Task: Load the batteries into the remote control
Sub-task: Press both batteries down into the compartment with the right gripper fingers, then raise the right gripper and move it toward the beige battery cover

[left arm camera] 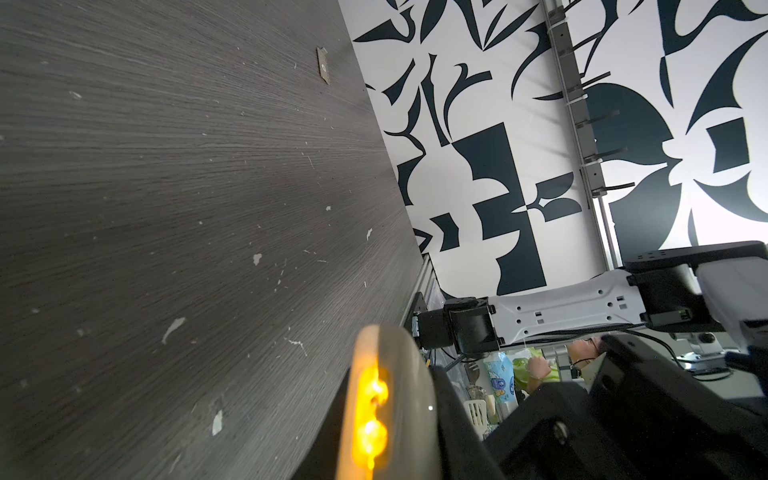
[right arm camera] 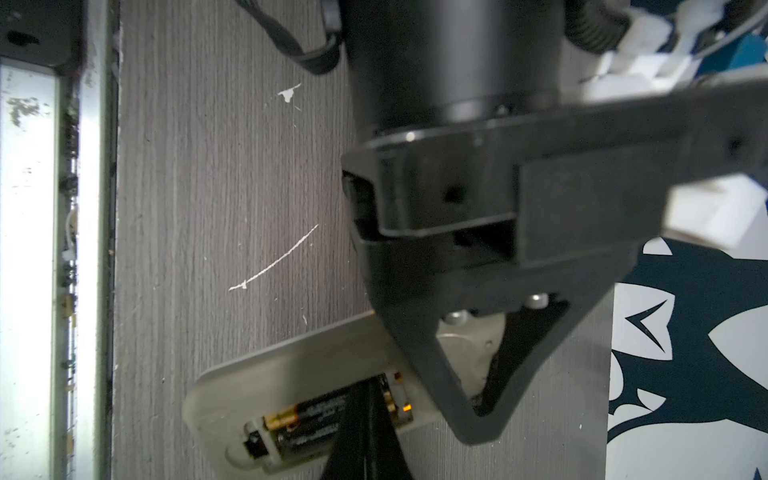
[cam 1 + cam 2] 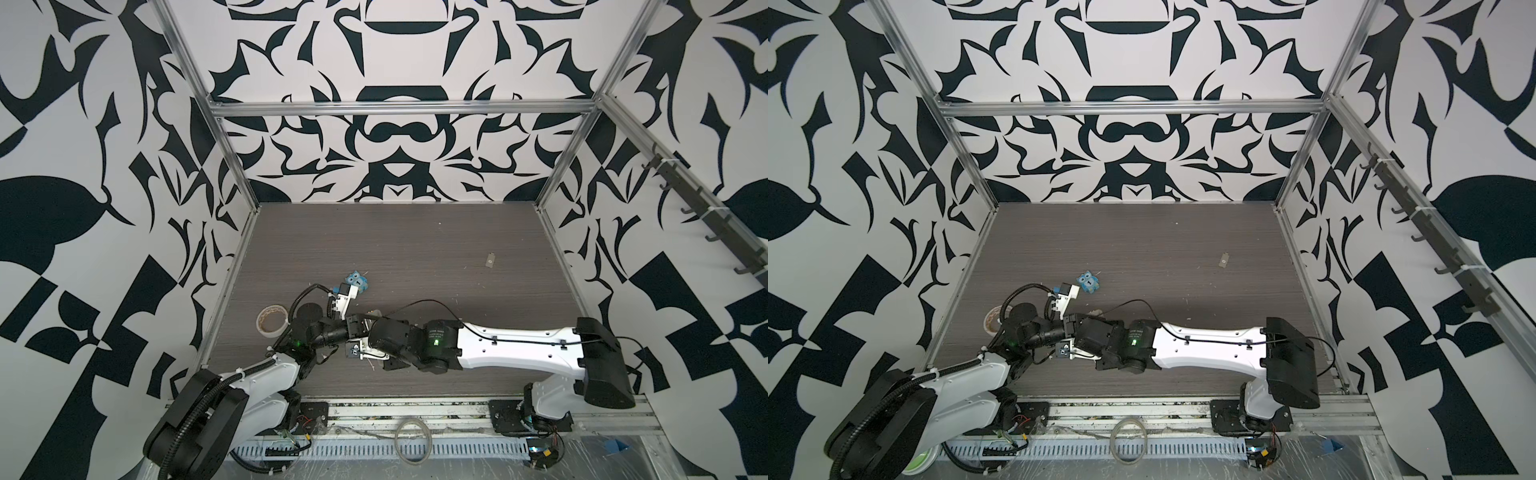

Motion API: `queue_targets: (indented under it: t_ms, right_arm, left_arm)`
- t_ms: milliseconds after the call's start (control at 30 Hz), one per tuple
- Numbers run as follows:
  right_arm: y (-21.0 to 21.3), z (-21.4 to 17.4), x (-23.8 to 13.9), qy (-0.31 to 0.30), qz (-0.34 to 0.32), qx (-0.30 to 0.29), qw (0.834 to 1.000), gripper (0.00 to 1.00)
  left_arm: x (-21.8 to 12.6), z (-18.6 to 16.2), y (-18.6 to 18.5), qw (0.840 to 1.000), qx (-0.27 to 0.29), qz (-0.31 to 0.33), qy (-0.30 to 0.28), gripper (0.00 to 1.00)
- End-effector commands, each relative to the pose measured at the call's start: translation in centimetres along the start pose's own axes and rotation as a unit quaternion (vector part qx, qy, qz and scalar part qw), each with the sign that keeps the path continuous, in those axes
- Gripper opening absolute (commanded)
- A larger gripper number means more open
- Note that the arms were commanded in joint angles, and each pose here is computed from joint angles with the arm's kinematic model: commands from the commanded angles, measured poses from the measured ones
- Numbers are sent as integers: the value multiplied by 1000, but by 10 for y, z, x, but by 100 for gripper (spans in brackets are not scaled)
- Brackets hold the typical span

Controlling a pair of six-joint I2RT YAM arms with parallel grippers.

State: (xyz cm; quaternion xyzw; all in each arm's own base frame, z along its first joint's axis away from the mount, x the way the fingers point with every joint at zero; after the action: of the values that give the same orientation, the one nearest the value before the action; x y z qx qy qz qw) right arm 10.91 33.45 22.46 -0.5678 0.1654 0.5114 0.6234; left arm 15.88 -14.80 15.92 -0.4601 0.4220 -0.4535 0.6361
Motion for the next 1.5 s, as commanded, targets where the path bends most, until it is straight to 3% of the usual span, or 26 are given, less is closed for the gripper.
queue_targets:
  t_ms: [0,267,467,633,833,1000,1300,1467]
  right_arm:
    - [0,-8,21,27,11,20,999,6]
    - [-13,-2,-14,-45,28,62,997,13]
    - [-33,-19,-46,-124,43,147,980,22]
    - [-62,-49,-53,-116,16,251,961,32]
    - [-97,-94,-45,-54,-18,368,928,41]
    - [-129,-145,-29,-5,-33,473,880,46]
    - [-169,-240,-7,66,-75,583,806,54]
    - [-186,-290,12,112,-81,620,773,54]
  left_arm:
    - [1,-6,-27,995,39,-74,50,0]
    - [2,-1,-19,999,34,-32,16,0]
    - [2,3,-12,999,28,-10,-18,0]
    - [3,5,-9,999,29,-2,-34,0]
    - [2,6,-8,998,41,5,-44,0]
    - [3,8,-9,997,55,10,-54,0]
    - [1,8,-6,994,83,32,-58,0]
    - [1,8,-6,992,104,38,-59,0]
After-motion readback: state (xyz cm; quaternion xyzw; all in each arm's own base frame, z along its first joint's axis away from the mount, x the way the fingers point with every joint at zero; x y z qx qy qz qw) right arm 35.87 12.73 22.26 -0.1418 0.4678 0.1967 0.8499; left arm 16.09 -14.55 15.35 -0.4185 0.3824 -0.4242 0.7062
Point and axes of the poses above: each gripper's point midway between its finger pads, its own x axis out along the fingers, its own y axis along the line the jaws close on, z = x × y, the point moved 10 cm from there along -x, back along the fingers, and after that the axes turned 11 degrees about -x, right-handed, at the moved point
